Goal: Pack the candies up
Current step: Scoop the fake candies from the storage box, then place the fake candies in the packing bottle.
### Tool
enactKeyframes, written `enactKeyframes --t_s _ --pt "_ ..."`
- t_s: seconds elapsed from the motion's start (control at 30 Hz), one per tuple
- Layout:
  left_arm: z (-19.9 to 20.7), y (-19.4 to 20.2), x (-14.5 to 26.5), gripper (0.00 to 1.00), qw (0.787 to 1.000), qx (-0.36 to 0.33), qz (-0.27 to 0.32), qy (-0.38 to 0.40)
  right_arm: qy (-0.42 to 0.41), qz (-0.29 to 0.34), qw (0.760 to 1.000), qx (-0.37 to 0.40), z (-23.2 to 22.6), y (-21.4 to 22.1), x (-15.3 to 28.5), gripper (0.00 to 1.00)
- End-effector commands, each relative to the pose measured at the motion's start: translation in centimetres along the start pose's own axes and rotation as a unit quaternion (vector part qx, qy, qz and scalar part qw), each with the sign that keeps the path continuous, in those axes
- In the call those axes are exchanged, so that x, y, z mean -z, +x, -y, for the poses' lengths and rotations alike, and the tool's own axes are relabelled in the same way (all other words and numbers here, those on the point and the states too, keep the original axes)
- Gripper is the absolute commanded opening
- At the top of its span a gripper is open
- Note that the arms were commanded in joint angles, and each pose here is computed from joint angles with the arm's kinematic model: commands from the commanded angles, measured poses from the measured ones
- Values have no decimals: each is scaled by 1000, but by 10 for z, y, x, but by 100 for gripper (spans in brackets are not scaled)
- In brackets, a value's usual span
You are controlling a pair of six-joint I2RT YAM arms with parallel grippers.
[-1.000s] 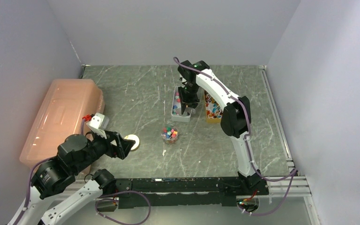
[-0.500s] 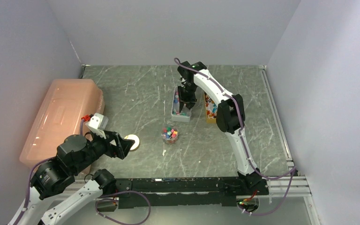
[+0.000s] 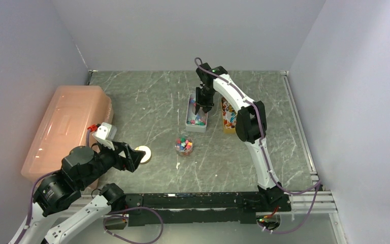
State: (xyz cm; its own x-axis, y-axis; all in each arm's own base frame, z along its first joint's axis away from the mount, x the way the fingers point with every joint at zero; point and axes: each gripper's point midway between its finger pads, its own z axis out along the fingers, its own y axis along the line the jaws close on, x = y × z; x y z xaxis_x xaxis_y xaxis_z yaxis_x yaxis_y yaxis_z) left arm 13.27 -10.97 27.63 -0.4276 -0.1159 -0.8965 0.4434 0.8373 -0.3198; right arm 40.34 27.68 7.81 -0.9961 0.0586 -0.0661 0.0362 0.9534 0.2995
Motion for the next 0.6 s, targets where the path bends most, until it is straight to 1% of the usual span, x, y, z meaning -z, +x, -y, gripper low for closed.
enactKeyframes --t_s 0.0,0.23,0.4,0.57 --pt "-1 -2 -1 91 1000 6 5 -6 -2 69 998 -12 -4 -35 2 0" --pt "-2 -1 -4 91 1000 5 -2 -10 -10 104 994 15 -5 -43 1 0" --pt "-2 0 -6 91 1000 5 -7 -13 -3 126 990 56 -6 -38 9 0" --pt "-2 1 -9 91 1000 4 -13 -16 7 145 986 79 -4 -34 17 0"
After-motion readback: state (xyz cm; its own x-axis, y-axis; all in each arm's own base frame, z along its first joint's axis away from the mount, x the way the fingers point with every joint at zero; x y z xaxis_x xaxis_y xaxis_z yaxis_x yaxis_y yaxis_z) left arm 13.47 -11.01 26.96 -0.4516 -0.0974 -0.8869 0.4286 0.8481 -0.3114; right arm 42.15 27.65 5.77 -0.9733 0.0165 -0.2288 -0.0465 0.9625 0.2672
